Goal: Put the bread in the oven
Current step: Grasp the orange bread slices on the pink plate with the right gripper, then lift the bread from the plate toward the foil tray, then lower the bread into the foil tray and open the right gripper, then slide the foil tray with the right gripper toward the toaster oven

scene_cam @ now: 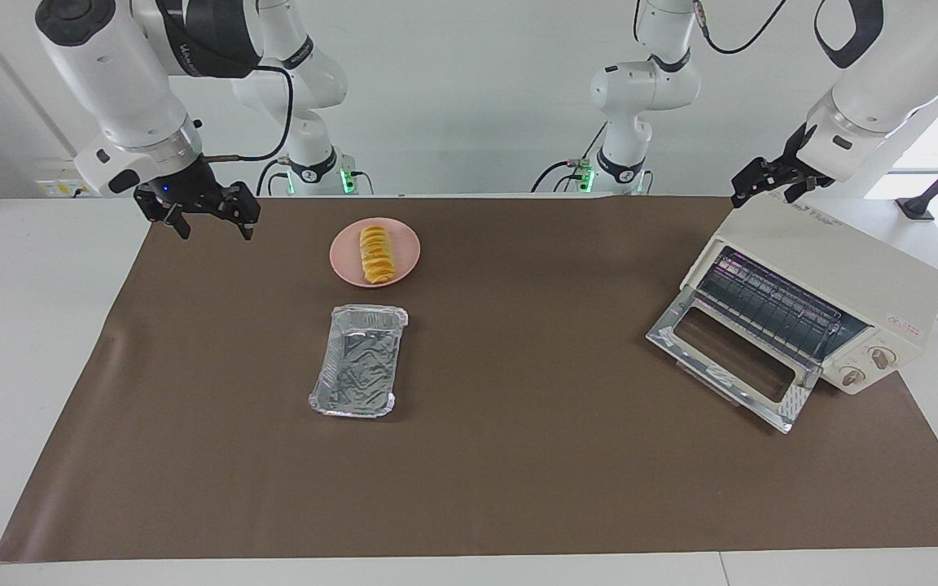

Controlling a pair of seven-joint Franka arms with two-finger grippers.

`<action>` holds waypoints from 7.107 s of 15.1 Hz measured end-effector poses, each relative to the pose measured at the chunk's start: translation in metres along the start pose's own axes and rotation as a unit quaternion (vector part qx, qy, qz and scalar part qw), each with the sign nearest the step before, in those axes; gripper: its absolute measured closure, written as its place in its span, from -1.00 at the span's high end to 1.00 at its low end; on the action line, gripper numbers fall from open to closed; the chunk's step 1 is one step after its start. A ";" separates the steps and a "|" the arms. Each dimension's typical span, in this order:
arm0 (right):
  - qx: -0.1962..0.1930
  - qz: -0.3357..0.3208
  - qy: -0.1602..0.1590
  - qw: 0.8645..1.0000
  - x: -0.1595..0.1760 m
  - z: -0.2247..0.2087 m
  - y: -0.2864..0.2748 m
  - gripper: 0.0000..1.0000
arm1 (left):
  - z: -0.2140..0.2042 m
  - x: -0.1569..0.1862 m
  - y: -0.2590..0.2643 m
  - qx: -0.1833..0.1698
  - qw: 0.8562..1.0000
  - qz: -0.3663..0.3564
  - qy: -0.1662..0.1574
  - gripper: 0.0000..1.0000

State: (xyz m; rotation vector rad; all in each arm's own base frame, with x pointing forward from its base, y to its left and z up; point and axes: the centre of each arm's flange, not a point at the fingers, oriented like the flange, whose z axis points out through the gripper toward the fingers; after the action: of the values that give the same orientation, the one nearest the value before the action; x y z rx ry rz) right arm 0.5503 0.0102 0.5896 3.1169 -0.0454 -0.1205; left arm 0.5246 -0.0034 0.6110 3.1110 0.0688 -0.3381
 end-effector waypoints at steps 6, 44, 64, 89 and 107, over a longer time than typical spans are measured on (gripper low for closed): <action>0.004 -0.002 -0.027 1.000 -0.008 0.007 -0.003 1.00 | 0.000 0.000 0.000 0.000 1.000 0.000 0.000 1.00; 0.042 0.017 -0.057 0.997 -0.141 0.275 -0.164 -0.82 | 0.000 0.000 0.000 0.000 1.000 0.000 0.000 1.00; 0.091 0.051 0.049 0.993 0.085 0.226 -0.173 -0.87 | 0.000 0.000 0.000 0.000 1.000 0.000 0.000 1.00; 0.075 0.040 -0.013 0.996 0.055 0.274 -0.091 -0.72 | 0.000 0.000 0.000 0.000 1.000 0.000 0.000 1.00; 0.190 0.061 0.048 0.979 0.026 0.215 -0.394 -0.96 | 0.000 0.000 0.000 0.000 1.000 0.000 0.000 1.00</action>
State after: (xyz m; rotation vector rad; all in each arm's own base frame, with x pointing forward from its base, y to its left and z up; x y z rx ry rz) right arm 0.5704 0.3983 0.3641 3.4834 -0.2918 0.0481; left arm 0.5246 -0.0034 0.6110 3.1111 0.0688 -0.3381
